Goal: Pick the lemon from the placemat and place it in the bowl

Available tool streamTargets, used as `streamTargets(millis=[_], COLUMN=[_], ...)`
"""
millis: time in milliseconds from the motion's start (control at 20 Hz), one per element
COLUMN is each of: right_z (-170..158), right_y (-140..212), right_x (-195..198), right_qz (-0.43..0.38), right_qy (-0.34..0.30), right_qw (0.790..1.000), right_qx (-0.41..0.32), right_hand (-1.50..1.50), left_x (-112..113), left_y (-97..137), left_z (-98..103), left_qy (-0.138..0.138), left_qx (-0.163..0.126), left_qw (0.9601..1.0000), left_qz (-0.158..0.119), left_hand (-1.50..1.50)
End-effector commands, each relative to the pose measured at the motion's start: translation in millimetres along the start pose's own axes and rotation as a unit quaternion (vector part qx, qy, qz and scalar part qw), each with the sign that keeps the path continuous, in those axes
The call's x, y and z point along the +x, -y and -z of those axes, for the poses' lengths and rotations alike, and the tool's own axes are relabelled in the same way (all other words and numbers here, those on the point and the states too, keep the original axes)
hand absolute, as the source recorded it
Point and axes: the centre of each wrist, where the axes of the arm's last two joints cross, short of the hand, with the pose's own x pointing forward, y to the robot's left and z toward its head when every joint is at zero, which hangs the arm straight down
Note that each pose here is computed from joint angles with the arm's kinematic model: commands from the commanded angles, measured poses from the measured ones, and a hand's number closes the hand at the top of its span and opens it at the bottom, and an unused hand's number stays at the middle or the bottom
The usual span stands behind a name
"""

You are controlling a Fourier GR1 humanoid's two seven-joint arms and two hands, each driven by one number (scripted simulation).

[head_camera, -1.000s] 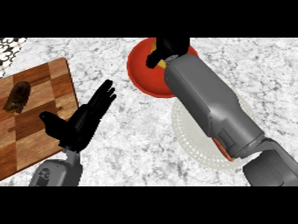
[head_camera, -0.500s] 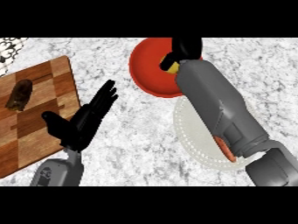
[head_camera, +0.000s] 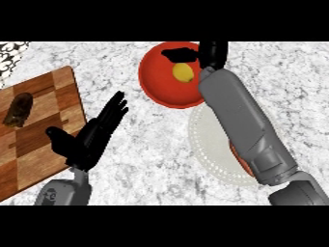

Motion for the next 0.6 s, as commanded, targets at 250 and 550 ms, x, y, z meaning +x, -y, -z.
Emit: streamTargets(millis=[250,550], right_z=[-67,-163], right_y=[20,32], right_x=[-9,-6], right_qz=[0.168,0.211], right_qy=[0.078,0.116], right_qw=[0.983,0.97], right_qx=[0.002,0.019], right_hand=[-1.5,-1.5], left_x=[1,-6], left_y=[-24,-30], left_z=[-15,-11], left_qy=[-0.012,-0.011], left_qx=[0.039,0.055], left_qw=[0.9992,0.9984], left_qz=[-0.003,-0.01], left_hand=[0.0,0.0])
